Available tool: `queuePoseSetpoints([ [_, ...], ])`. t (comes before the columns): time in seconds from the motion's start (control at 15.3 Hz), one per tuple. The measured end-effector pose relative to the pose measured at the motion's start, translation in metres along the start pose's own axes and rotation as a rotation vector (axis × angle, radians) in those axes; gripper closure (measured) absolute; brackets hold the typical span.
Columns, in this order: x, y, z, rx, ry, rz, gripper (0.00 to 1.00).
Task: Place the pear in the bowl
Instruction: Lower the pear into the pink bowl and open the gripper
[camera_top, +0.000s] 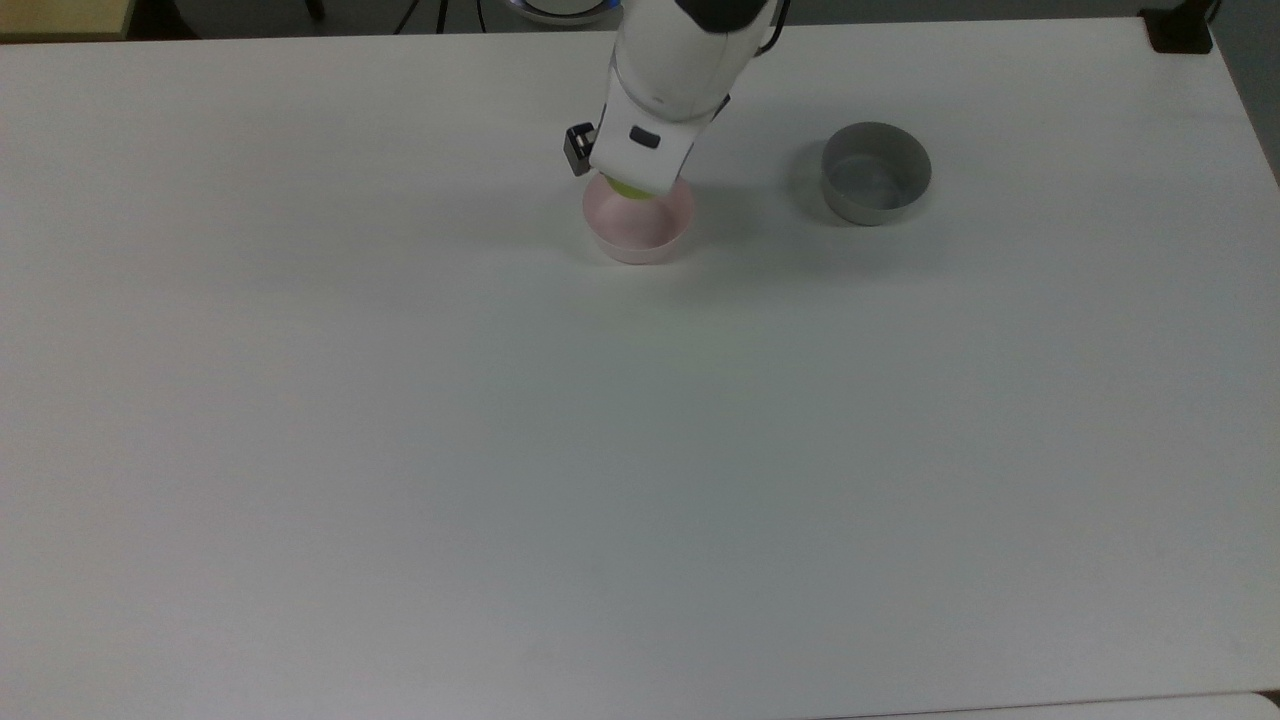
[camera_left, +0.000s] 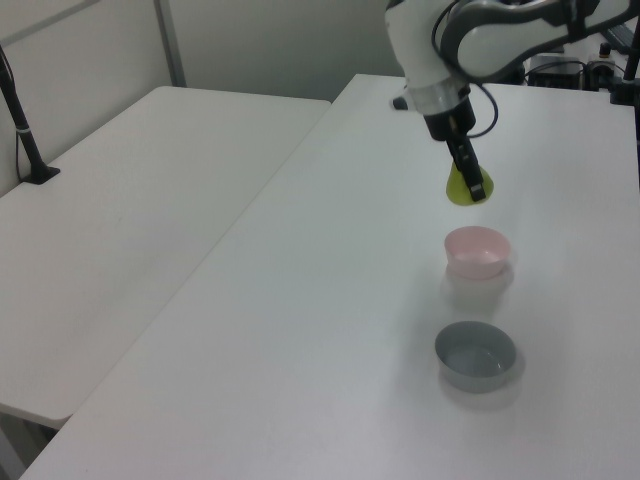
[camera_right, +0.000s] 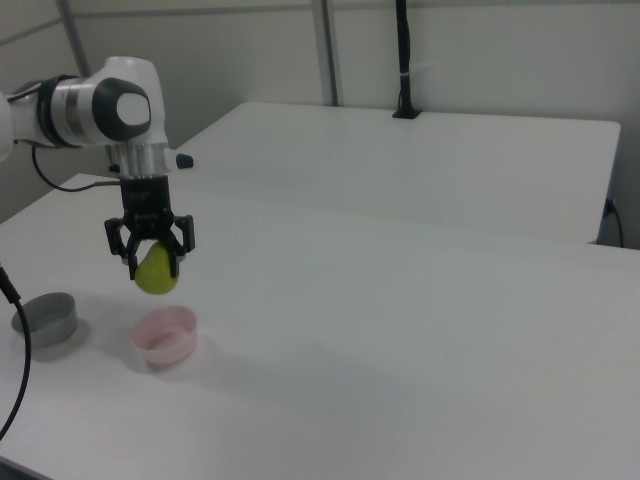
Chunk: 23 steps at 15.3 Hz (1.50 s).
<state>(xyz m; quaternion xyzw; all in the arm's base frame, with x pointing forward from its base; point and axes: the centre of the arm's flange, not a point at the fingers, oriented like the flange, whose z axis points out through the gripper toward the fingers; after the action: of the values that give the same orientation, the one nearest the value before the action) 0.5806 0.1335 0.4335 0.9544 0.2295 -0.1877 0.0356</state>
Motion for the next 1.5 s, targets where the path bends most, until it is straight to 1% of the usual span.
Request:
queuePoseSetpoints([
  [0.13,0.014,-0.006,0.021,0.001,-0.041,-0.012,0.28],
  [0.33,0.027,-0.008,0.042,0.003,-0.076,-0.018,0.28],
  [0.78,0.039,-0.011,0.083,0.006,-0.151,-0.027,0.28],
  [1.04,0.044,-0.01,0.089,0.003,-0.145,-0.028,0.28],
  [1.11,0.044,-0.01,0.089,0.003,-0.145,-0.027,0.27],
  [1.17,0.044,-0.01,0.089,0.002,-0.145,-0.023,0.23],
  [1.24,0.044,-0.01,0.089,0.002,-0.145,-0.015,0.23],
  [1.31,0.044,-0.01,0.089,0.001,-0.144,-0.01,0.18],
  [1.37,0.044,-0.01,0.089,0.001,-0.144,-0.005,0.08],
  [1.44,0.044,-0.01,0.089,0.001,-0.144,-0.003,0.02],
  [1.5,0.045,-0.01,0.088,0.0,-0.142,-0.002,0.0],
])
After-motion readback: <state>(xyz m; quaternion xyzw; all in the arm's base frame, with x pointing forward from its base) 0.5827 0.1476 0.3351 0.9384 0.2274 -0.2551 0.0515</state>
